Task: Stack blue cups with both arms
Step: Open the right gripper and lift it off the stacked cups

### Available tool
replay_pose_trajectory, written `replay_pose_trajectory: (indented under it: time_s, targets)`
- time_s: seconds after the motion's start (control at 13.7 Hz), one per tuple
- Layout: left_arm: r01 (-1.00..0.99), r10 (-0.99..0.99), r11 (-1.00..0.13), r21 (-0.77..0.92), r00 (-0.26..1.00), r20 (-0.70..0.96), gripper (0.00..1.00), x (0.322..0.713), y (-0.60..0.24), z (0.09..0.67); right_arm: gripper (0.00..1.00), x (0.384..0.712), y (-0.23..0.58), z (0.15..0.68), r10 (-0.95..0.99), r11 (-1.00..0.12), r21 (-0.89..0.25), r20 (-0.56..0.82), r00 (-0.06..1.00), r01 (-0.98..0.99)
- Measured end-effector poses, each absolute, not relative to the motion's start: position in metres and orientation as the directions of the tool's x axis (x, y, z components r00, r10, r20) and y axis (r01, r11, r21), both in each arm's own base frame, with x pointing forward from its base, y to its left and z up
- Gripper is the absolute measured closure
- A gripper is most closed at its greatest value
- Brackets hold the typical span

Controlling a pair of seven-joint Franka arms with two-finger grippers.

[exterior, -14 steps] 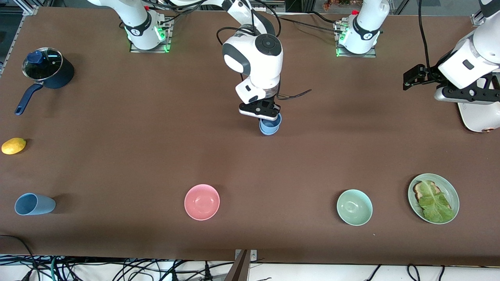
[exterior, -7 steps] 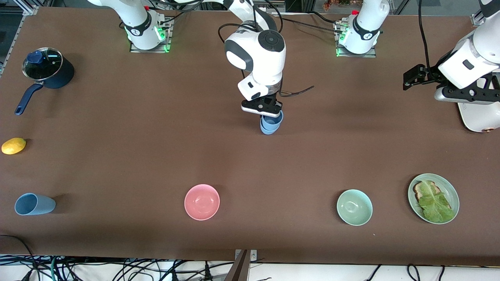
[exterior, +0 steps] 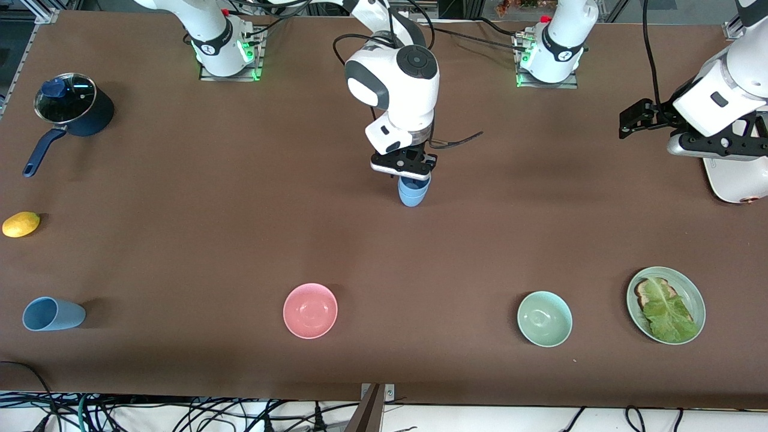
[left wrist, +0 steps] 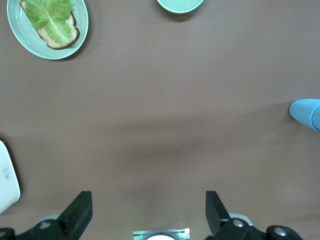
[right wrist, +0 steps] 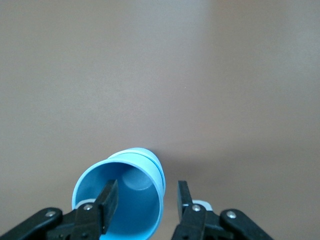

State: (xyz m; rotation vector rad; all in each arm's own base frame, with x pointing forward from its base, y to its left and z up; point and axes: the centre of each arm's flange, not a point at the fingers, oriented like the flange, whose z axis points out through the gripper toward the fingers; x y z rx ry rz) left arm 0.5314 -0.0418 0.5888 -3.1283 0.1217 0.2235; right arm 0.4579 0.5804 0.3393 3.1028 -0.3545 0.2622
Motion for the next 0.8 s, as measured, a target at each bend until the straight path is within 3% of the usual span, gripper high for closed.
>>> replay_pose_trajectory:
  time_s: [0.36,0.8]
  targets:
    - [-0.078,-0.077,-0.997,0.003,0.987,-0.142,0.00,0.531,-0.042,0.589,0.00,0.462,0.576,0.350,-0.232,-0.972,-0.015,0.173,0.957,-0.233]
    - [-0.077,-0.077,-0.997,0.003,0.987,-0.142,0.00,0.531,-0.042,0.589,0.00,0.517,0.510,0.410,-0.166,-0.985,0.025,0.178,0.970,-0.173]
